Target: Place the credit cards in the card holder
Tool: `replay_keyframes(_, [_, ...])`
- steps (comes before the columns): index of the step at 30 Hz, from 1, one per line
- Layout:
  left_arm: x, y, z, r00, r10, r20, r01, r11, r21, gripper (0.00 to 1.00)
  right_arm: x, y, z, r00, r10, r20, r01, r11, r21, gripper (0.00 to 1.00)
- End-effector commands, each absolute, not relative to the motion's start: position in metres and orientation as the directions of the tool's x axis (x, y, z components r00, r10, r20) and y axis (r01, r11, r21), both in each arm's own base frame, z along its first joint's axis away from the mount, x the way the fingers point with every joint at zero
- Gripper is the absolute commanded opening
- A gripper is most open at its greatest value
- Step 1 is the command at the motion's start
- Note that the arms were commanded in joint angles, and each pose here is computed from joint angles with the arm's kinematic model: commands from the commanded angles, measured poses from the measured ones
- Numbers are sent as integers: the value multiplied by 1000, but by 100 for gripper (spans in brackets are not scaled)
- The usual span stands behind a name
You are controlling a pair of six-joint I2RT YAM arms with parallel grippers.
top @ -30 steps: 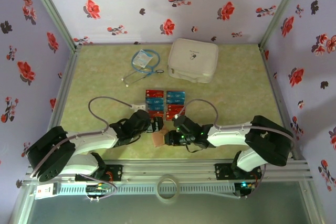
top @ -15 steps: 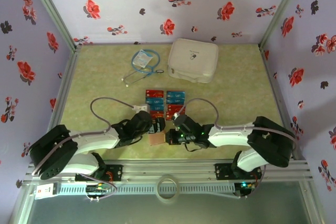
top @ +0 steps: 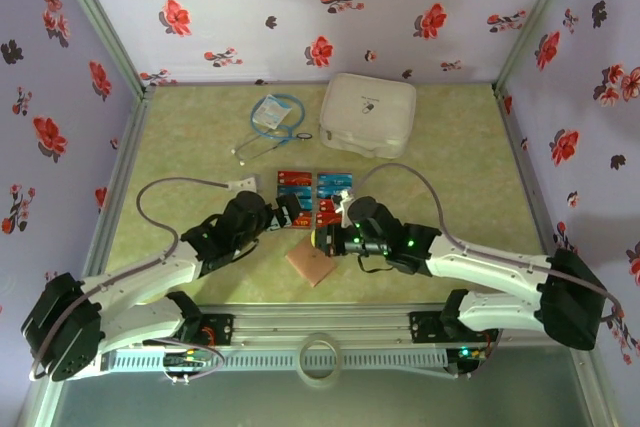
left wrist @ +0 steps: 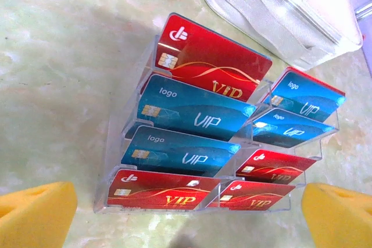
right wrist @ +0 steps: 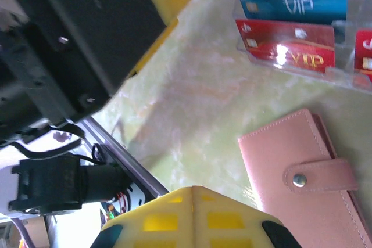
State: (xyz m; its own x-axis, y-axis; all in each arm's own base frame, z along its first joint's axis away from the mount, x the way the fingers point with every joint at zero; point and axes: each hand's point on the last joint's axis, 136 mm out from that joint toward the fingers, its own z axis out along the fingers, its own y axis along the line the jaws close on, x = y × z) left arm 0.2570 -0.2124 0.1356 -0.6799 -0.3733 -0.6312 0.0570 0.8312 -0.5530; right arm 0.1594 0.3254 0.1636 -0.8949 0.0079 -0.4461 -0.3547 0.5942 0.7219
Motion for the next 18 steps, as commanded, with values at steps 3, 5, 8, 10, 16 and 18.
replay_keyframes(3, [256, -215, 135, -706, -399, -585, 27, 810, -585, 100, 168, 316, 160, -883, -20, -469, -368, 650, 665, 0])
replay_keyframes(5, [253, -218, 126, -729, -385, -565, 23, 812, -583, 100, 166, 312, 143, -895, -38, -444, -351, 672, 652, 4])
replay_keyframes(8, [244, -224, 109, -773, -373, -513, 13, 799, -601, 100, 158, 302, 111, -919, -48, -391, -308, 706, 638, 26])
replay_keyframes(10, [236, -227, 99, -795, -366, -484, 7, 792, -610, 100, 153, 294, 91, -932, -40, -360, -275, 725, 632, 34])
replay_keyframes(16, [209, -236, 85, -836, -336, -433, 7, 783, -621, 100, 144, 276, 61, -950, -7, -313, -212, 749, 628, 47])
replay_keyframes(18, [200, -239, 79, -851, -327, -412, 1, 782, -624, 100, 143, 274, 57, -951, -2, -310, -206, 752, 626, 50])
